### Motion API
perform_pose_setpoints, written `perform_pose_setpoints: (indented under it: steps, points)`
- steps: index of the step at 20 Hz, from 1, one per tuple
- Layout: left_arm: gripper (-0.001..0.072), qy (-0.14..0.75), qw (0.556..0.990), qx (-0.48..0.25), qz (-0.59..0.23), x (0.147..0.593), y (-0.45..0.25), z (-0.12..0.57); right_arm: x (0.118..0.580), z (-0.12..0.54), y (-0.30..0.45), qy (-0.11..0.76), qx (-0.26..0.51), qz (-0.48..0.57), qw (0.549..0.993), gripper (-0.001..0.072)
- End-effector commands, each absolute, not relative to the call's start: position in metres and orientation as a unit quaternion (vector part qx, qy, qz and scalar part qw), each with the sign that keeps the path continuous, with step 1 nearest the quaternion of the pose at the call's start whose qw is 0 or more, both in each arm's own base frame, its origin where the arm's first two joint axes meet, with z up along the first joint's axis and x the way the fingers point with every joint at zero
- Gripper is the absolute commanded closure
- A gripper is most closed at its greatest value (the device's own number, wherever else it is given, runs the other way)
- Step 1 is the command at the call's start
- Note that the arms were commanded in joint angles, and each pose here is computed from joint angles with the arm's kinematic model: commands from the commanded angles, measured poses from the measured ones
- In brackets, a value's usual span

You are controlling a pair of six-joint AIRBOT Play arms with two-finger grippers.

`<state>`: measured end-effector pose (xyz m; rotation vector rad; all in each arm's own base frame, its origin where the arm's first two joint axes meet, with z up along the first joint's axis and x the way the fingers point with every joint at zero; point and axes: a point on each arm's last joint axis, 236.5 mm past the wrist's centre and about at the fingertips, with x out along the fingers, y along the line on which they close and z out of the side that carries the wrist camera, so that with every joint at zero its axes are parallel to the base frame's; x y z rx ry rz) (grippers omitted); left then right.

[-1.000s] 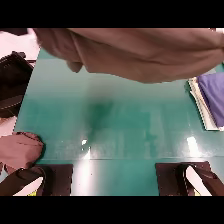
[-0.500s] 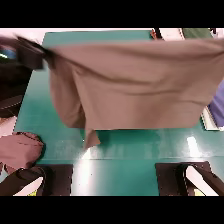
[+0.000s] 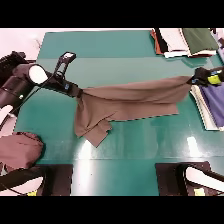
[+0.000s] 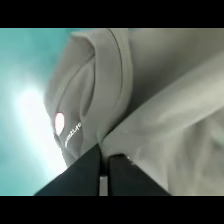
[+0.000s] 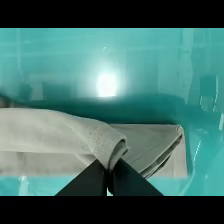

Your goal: Fold the shirts.

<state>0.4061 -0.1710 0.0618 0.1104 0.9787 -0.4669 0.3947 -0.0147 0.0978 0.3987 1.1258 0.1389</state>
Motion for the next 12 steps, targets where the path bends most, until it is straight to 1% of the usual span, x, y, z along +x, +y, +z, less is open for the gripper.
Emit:
perform_pose_setpoints:
  steps: [1, 3, 4, 5, 6, 7, 9, 12]
  points:
    - [0.0681, 0.396, 0.900, 0.037, -0.177, 0.455, -0.163, 0.071, 0.427, 0.083, -0.015, 0.521, 0.188, 0.054, 0.831, 0.0694]
    - [0.0681, 0.381, 0.910, 0.026, -0.158, 0.468, -0.148, 0.086, 0.441, 0.094, -0.015, 0.508, 0.183, 0.058, 0.840, 0.0692]
    - [0.0677, 0.377, 0.915, 0.020, -0.145, 0.474, -0.135, 0.093, 0.446, 0.098, -0.016, 0.503, 0.181, 0.058, 0.843, 0.0628]
    - [0.0489, 0.377, 0.917, 0.010, -0.131, 0.477, -0.123, 0.097, 0.451, 0.102, -0.017, 0.499, 0.180, 0.059, 0.846, 0.0394]
    - [0.0229, 0.387, 0.915, -0.014, -0.111, 0.478, -0.108, 0.098, 0.452, 0.105, -0.019, 0.497, 0.179, 0.058, 0.847, 0.0352]
    - [0.0193, 0.406, 0.909, -0.037, -0.090, 0.474, -0.092, 0.099, 0.449, 0.108, -0.020, 0.497, 0.180, 0.058, 0.847, 0.0353]
    - [0.0193, 0.449, 0.890, -0.060, -0.061, 0.454, -0.059, 0.097, 0.434, 0.110, -0.021, 0.502, 0.179, 0.058, 0.844, 0.0353]
    - [0.0193, 0.505, 0.859, -0.079, -0.028, 0.410, -0.023, 0.078, 0.395, 0.100, -0.017, 0.513, 0.172, 0.061, 0.839, 0.0353]
